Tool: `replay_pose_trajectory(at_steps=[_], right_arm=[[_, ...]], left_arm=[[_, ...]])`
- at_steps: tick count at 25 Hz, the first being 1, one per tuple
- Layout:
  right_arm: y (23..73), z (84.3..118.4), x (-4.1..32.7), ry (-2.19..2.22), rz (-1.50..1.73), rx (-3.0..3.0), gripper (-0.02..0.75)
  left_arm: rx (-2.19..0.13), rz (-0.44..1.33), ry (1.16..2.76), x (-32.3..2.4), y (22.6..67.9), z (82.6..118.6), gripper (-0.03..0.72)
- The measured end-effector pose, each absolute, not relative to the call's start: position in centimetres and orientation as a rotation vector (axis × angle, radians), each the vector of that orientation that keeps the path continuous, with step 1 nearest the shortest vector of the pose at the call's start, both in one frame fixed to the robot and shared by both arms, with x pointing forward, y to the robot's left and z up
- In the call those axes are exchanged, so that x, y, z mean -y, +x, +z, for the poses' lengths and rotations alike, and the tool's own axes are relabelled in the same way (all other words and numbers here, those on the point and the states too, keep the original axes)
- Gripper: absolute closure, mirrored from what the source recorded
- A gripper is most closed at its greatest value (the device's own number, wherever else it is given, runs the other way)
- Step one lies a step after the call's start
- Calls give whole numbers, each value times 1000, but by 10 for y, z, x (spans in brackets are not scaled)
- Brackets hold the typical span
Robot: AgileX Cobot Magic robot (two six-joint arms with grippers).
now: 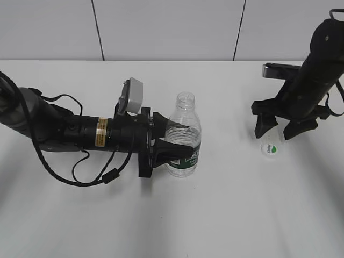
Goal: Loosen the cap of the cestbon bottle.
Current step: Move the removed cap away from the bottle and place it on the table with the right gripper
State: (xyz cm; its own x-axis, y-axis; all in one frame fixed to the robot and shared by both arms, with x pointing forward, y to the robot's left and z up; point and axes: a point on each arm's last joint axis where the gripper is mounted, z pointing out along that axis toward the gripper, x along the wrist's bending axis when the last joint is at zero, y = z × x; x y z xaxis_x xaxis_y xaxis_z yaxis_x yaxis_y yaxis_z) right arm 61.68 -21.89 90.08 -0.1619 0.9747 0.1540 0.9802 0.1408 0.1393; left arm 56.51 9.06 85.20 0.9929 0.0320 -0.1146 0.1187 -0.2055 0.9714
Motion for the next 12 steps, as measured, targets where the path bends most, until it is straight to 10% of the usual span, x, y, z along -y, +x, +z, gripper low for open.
replay_pose_trajectory(at_steps=[12], right_arm=[[632,931,216,-2025,-427,2395,186]], left_arm=[[-162,-50,1759,-91,570,853,249]])
